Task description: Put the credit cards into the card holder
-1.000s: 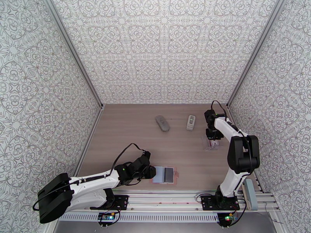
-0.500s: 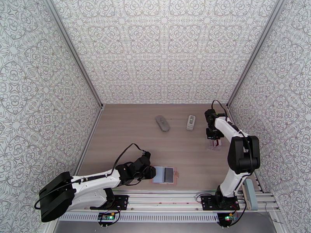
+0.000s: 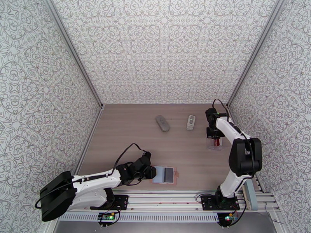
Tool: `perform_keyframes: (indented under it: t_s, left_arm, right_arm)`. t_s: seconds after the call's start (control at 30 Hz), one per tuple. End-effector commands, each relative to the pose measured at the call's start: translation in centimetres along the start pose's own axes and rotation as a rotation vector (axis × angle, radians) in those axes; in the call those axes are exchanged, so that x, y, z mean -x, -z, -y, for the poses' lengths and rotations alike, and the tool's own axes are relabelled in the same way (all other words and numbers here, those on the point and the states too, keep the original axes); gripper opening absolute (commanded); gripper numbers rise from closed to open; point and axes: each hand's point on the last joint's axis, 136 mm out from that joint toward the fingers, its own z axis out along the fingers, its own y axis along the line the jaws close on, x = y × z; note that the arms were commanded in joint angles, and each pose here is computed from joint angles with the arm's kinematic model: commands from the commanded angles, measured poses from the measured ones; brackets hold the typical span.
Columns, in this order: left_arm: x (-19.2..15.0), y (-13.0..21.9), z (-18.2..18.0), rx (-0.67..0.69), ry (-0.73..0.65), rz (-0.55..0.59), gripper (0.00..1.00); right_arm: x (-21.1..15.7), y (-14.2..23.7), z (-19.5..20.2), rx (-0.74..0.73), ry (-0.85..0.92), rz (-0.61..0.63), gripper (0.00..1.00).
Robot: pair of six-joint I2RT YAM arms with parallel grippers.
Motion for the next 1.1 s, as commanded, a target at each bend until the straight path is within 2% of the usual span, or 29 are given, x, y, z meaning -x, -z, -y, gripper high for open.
perform_keyframes:
  t_s: [0.0,0.17,0.23,0.47,0.63,0.87,1.07]
  left_arm:
    - [0.3,0.4,1.1,-0.036,-0.003,0.011,0.27]
    - [1.3,1.5,1.8,-0.065,-0.022,0.057,0.27]
    - [1.9,2.2,2.4,-0.098,-0.029,0.081,0.27]
    - [4.0,4.8,5.3,-0.350,-0.028,0.153,0.27]
    - [5.3,7.9,7.6,-0.466,-0.096,0.223,0.28]
    - [5.9,11.7,8.7,-0.590,-0.163,0.298,0.35]
    - [5.7,14.3,10.0,-0.722,-0.210,0.351,0.43]
  right_arm:
    - [-0.1,2.1,-0.5,0.096,-0.036,0.034,0.00]
    - [-0.4,5.3,-3.3,0.337,-0.060,0.097,0.00]
    - [-0.7,7.1,-5.1,0.477,-0.059,0.137,0.00]
    - [-3.2,14.7,-12.1,0.988,0.031,0.284,0.00]
    - [-7.3,20.2,-16.6,1.287,0.185,0.370,0.00]
    - [-12.7,25.4,-19.5,1.558,0.342,0.402,0.00]
    - [-15.7,26.9,-20.1,1.672,0.403,0.379,0.00]
